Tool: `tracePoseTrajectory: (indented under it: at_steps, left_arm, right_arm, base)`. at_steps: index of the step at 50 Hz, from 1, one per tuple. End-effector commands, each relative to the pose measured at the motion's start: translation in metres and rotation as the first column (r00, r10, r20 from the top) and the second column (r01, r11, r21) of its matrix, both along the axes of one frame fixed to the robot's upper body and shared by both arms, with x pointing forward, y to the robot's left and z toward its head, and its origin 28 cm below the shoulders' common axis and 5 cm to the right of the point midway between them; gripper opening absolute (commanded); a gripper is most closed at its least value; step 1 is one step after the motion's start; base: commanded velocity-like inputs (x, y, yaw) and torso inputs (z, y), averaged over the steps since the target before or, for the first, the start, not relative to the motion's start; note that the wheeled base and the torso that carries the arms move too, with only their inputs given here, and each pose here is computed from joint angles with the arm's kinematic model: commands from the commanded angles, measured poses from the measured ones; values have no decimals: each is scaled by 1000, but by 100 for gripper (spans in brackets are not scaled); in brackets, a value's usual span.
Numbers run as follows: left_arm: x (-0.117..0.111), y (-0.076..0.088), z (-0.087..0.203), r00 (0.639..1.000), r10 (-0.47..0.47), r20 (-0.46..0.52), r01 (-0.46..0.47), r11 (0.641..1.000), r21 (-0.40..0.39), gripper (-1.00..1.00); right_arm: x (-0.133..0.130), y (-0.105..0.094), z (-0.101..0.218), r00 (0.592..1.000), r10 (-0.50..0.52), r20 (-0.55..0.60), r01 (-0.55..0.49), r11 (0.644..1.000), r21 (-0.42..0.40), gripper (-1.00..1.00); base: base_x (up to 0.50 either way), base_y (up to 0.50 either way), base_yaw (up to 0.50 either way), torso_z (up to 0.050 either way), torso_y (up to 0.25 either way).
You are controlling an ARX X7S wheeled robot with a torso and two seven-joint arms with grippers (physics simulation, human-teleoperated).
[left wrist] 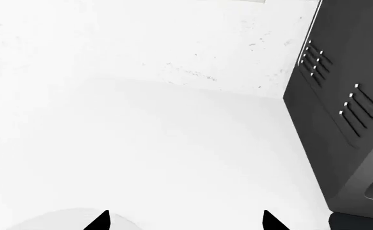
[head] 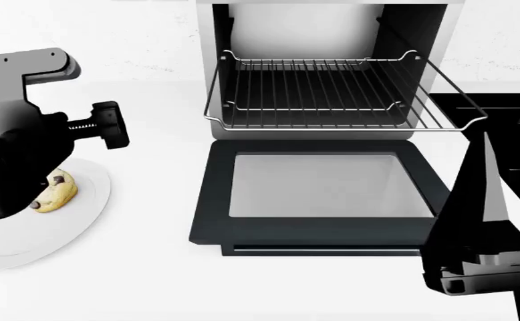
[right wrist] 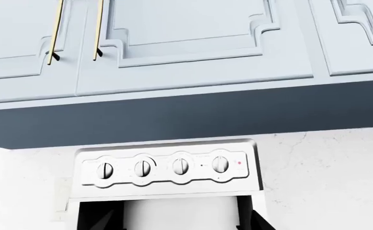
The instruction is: Place the scone on the top rack of the toaster oven.
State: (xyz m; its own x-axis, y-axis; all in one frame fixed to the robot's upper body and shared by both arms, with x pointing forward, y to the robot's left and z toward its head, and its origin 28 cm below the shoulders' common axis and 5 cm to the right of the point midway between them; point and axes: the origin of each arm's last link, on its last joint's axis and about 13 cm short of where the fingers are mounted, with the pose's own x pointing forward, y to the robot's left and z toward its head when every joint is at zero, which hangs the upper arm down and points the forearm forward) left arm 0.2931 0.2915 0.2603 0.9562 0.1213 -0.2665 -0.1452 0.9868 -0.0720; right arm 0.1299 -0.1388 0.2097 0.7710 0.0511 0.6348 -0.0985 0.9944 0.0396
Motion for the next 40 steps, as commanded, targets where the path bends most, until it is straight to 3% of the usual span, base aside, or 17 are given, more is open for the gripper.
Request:
tracePoseTrajectory:
  at_steps: [1, 21, 40]
  left_arm:
    - [9, 4, -8, 998, 14, -57, -17, 999, -43, 100]
    - [3, 7, -23, 993, 31, -112, -40, 996, -79, 100]
    - [2, 26, -28, 984, 149, -99, -157, 985, -71, 100]
  right_arm:
    - [-3, -1, 0, 1000, -5, 9, 5, 1000, 2, 100]
    - [-1, 0, 1, 1000, -6, 14, 6, 1000, -4, 100]
    - [-1, 0, 1, 1000, 4, 14, -4, 1000, -10, 100]
  base:
    - [0, 0, 0, 0, 0]
    - [0, 0, 0, 0, 0]
    - [0, 0, 0, 0, 0]
